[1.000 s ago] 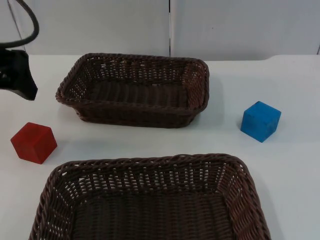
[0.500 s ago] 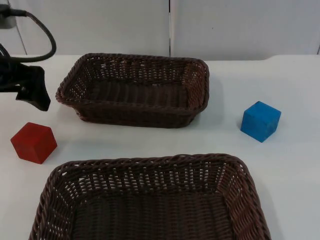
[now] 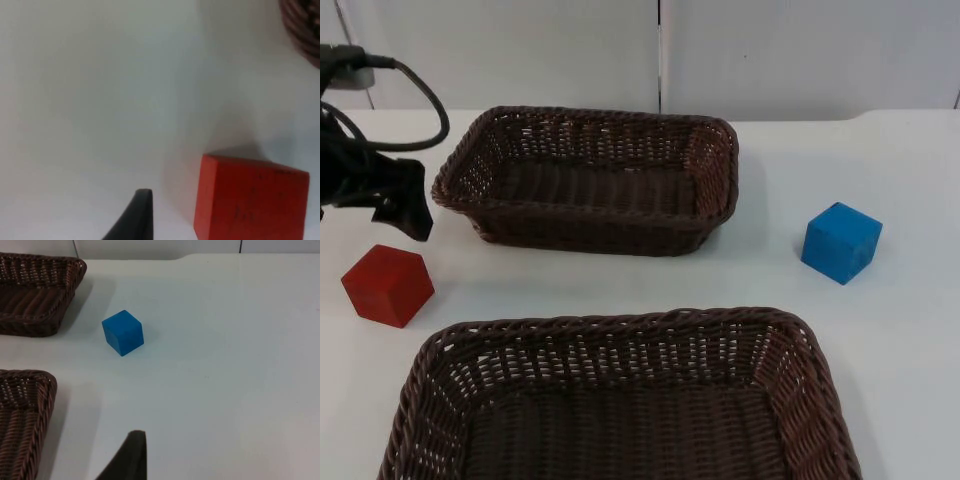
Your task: Pick up one cube with the left hand and place it into the upper basket. Pick up one cube with the right hand and place it into the lower basket.
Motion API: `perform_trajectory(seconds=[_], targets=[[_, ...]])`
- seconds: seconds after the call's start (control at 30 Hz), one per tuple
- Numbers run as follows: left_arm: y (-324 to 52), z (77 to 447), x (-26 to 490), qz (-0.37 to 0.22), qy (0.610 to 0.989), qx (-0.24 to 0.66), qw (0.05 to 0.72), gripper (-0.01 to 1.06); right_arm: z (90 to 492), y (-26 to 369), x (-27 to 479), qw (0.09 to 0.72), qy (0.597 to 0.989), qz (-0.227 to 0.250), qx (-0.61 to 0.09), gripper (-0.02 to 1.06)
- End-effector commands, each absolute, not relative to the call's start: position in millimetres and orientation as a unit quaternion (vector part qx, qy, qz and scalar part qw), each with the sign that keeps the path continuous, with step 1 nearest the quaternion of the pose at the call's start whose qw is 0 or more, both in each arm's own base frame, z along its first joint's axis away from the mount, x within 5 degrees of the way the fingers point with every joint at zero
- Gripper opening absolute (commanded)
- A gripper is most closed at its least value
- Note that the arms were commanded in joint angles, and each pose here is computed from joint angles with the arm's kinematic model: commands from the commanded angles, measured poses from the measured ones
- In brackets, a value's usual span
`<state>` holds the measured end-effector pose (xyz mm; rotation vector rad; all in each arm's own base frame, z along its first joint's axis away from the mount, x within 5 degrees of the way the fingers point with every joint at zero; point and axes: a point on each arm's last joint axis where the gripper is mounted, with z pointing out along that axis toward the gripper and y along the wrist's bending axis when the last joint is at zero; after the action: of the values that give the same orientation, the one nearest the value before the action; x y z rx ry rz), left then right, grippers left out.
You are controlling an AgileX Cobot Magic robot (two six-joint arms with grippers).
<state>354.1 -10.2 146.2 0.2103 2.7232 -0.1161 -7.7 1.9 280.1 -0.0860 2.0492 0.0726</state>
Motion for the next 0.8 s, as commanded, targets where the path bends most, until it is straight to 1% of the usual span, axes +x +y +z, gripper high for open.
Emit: perform_trajectory(seconds=[0.0, 0.1, 0.37, 0.6, 0.77], targets=[[-9.1, 142.3, 356.8, -0.037, 0.975, 0.078, 0.203, 1.05, 280.4, 1.8, -7.6, 0.521, 0.853, 0.029, -0.032, 1.05], [-8.7, 131.8, 357.1, -0.035, 0.978, 0.082, 0.188, 1.05, 280.4, 1.8, -7.6, 0.521, 0.853, 0.029, -0.032, 1.05], [-7.4, 105.5, 362.2, -0.029, 0.98, 0.077, 0.18, 1.05, 280.4, 1.8, -7.6, 0.521, 0.853, 0.029, -0.032, 1.05], [-6.3, 91.6, 365.7, -0.023, 0.98, 0.074, 0.185, 1.05, 280.4, 1.8, -7.6, 0.521, 0.853, 0.029, -0.032, 1.05], [-6.1, 79.5, 365.1, -0.023, 0.982, 0.074, 0.172, 1.05, 280.4, 1.8, -7.6, 0.521, 0.853, 0.029, -0.032, 1.05]])
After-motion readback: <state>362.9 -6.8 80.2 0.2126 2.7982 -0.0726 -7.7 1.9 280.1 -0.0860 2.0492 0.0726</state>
